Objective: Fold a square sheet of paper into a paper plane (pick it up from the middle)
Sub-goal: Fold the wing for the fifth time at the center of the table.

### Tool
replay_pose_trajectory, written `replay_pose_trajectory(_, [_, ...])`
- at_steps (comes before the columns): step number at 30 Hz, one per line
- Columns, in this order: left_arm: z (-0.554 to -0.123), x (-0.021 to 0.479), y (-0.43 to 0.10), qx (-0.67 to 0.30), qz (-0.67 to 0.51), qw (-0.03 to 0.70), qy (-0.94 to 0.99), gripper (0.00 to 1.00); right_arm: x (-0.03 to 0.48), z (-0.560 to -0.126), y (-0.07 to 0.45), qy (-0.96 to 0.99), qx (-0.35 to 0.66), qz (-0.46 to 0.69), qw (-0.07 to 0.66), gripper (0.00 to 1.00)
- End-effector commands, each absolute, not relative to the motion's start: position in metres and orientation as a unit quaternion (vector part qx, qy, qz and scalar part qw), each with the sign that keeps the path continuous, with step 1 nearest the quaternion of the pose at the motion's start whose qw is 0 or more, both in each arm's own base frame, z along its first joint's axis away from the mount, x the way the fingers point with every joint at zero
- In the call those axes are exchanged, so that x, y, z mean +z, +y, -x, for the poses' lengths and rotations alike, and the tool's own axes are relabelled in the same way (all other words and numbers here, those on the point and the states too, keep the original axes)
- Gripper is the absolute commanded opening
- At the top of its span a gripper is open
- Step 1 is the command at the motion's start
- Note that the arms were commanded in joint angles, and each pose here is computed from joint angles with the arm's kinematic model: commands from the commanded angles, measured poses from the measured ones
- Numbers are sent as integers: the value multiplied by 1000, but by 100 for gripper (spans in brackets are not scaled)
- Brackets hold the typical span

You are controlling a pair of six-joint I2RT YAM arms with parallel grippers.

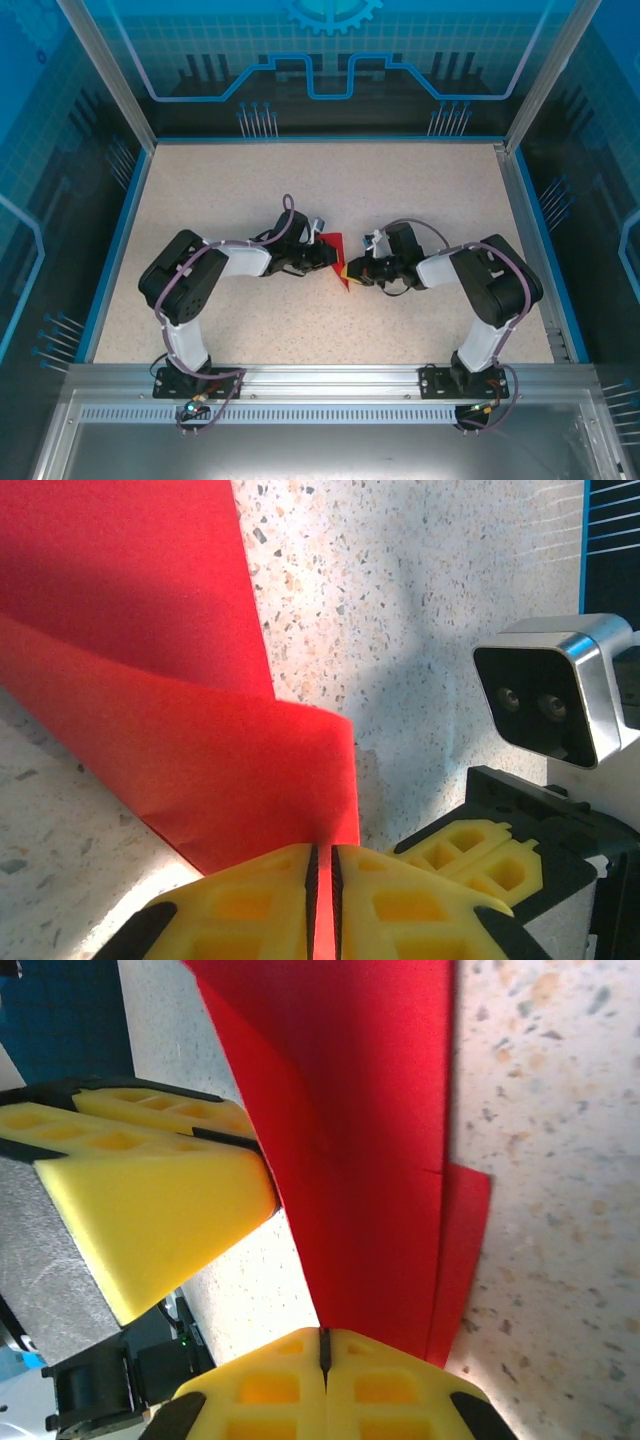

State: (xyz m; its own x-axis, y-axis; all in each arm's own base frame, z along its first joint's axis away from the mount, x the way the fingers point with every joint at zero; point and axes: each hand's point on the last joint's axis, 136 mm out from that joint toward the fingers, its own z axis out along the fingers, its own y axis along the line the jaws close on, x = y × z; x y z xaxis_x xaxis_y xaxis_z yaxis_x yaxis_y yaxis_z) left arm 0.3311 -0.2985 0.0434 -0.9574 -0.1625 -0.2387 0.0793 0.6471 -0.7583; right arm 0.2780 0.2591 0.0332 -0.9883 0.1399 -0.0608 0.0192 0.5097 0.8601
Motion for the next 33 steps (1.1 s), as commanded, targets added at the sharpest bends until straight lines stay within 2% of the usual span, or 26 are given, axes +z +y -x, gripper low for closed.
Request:
replay_pose_trajectory(1, [-333,34,-300,-414,20,142,899,16,27,-278,253,864,497,-63,46,2])
replay_pose_trajectory(7, [-336,23,-299,-401,30,131,906,15,17,-279,250,871,486,-67,42,6])
replay_pose_trajectory(15, [-340,22,-300,-397,38,125,909,16,22,-279,248,877,475,-52,55,20])
replay_pose_trajectory(20, [-340,20,-300,-391,47,119,911,16,30,-280,244,899,426,20,97,26])
replay_pose_trajectory(26, [-341,20,-299,-387,51,115,914,16,37,-281,248,917,360,98,143,28])
replay_pose_trajectory(33, [-341,18,-299,-383,57,110,915,16,31,-288,249,937,286,116,164,28])
